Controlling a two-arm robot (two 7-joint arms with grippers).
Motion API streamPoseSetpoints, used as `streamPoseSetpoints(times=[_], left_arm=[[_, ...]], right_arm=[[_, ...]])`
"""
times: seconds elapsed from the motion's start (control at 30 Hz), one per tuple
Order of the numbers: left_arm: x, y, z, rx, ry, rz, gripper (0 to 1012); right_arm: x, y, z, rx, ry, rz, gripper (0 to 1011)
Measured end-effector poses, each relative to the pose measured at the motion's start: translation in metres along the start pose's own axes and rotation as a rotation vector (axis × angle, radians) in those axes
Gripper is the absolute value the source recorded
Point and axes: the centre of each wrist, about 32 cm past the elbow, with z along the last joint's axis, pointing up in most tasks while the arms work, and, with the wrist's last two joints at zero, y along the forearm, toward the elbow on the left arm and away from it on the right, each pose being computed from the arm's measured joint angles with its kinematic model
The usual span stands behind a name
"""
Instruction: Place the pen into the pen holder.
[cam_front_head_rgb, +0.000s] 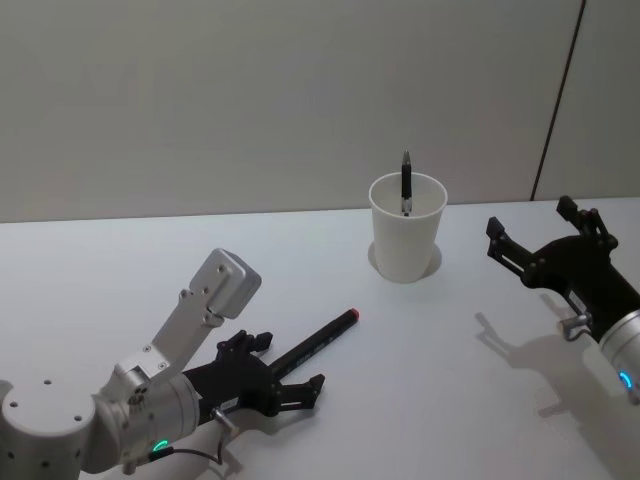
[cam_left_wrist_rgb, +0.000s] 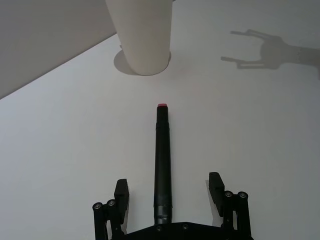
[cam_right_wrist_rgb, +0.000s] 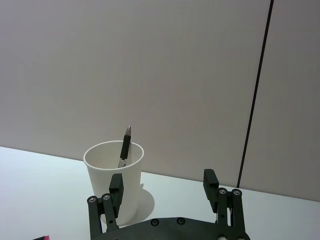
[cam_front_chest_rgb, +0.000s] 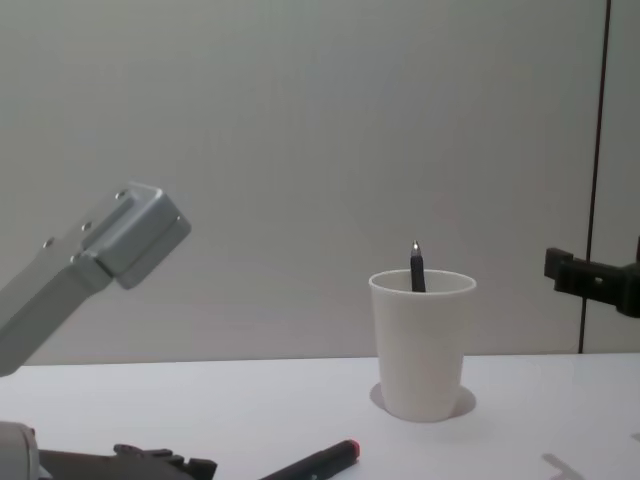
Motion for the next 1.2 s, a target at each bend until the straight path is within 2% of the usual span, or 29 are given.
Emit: streamPoseSetpoints(times=[0.6,0.73,1.2], left_arm=[[0.004,-0.0015,-0.0002,0.011,0.024,-0.003,993],[0.0044,-0.0017,-0.0002,0.012,0.026,-0.003,927],[0.005,-0.0019,-0.0003,0.013,0.03,-0.005,507]], right_arm=[[0.0,0.0,0.0,0.0,0.0,0.0,1002],[0.0,0.0,0.0,0.0,0.0,0.0,1002],[0.0,0.0,0.0,0.0,0.0,0.0,1002]])
